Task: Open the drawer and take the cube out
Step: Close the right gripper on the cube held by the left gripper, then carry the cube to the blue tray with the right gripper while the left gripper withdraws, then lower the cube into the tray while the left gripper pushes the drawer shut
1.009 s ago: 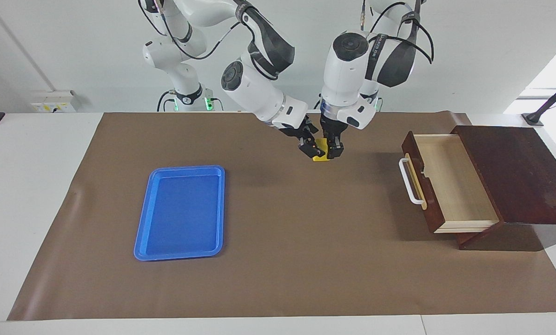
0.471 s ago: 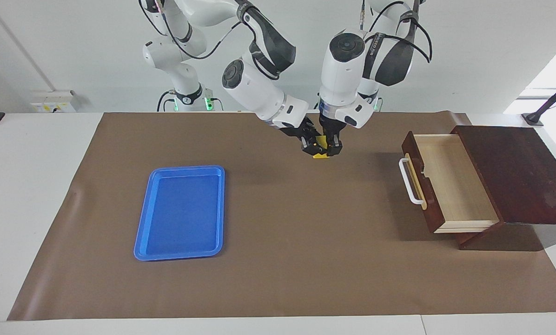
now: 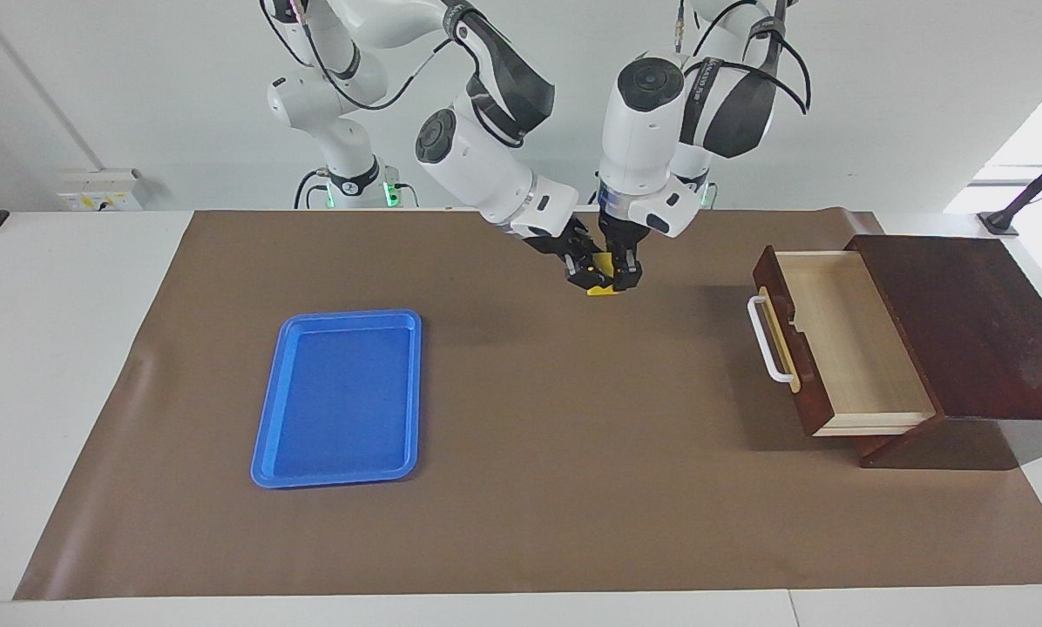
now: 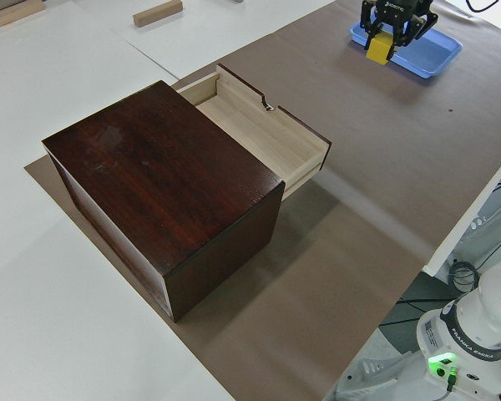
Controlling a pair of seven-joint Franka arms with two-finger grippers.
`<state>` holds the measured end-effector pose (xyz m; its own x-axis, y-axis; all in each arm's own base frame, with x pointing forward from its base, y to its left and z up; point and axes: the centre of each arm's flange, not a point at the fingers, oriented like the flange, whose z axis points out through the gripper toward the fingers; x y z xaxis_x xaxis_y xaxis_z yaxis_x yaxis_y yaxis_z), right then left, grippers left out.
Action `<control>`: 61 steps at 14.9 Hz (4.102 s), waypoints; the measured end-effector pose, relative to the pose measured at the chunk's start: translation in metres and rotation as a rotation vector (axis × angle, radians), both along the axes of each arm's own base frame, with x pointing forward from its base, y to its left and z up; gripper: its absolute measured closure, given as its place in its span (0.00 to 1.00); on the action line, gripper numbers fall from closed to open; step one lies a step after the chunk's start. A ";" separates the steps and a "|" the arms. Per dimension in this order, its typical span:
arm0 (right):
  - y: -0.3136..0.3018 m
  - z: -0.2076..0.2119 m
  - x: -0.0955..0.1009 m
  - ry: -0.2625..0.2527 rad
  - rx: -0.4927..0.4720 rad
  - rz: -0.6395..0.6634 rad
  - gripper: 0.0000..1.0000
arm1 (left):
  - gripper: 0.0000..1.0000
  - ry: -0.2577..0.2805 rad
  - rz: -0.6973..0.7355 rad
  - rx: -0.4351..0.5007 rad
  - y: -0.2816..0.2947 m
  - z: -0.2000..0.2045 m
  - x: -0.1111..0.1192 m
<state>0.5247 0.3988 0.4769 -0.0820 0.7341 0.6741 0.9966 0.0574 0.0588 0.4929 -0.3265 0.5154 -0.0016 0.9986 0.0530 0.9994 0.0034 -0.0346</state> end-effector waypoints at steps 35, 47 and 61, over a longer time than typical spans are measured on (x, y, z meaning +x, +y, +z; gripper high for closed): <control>-0.274 -0.027 0.080 0.116 -0.224 -0.152 0.43 | 0.00 -0.110 -0.144 0.044 0.280 -0.060 0.073; -0.393 -0.141 0.027 0.040 -0.201 -0.188 0.43 | 0.00 -0.115 -0.189 0.106 0.403 -0.056 0.073; -0.381 -0.188 0.020 0.015 -0.113 -0.085 0.43 | 0.00 0.110 -1.106 -0.056 0.301 0.078 0.011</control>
<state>0.5448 0.0179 0.2893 -0.0071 0.8094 0.5872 0.9989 -0.0218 0.0422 0.5038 -0.0259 0.5937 0.8930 0.4476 -0.0473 0.4421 -0.8919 -0.0953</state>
